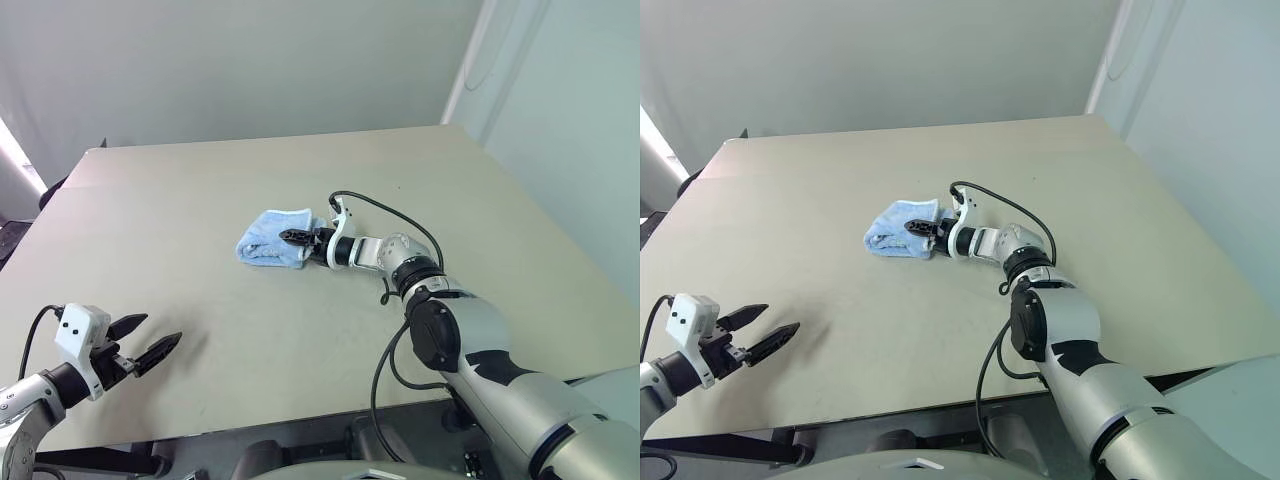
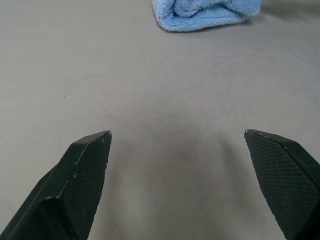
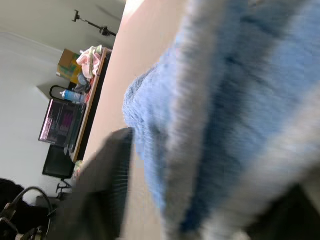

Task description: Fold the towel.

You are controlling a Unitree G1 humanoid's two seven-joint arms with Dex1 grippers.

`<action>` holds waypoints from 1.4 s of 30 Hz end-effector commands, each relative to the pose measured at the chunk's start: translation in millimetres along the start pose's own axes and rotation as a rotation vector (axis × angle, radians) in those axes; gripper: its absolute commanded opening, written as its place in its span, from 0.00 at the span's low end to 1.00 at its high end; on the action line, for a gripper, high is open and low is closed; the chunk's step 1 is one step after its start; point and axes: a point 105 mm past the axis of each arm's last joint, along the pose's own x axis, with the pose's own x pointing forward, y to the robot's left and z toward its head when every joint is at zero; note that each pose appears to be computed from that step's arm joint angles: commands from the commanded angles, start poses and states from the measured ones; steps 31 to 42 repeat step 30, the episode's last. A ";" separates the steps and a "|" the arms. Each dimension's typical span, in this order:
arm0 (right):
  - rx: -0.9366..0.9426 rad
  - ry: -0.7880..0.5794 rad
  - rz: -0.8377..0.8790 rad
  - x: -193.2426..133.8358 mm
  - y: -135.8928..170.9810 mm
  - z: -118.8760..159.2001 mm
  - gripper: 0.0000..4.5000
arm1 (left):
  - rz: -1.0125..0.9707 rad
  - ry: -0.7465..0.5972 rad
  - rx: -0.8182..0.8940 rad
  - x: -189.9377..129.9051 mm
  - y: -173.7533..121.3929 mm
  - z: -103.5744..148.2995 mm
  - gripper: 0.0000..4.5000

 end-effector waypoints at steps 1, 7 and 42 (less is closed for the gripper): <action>-0.011 -0.011 0.036 -9.9 5.3 12.4 0.97 | -0.010 0.003 0.040 1.0 2.3 5.3 1.00; -0.196 0.079 0.034 -34.1 -0.7 14.1 0.99 | -0.013 0.002 0.041 1.4 5.2 7.5 1.00; -1.050 0.120 0.124 -168.7 -28.9 -30.4 0.99 | 0.030 -0.062 0.019 12.9 2.4 3.6 1.00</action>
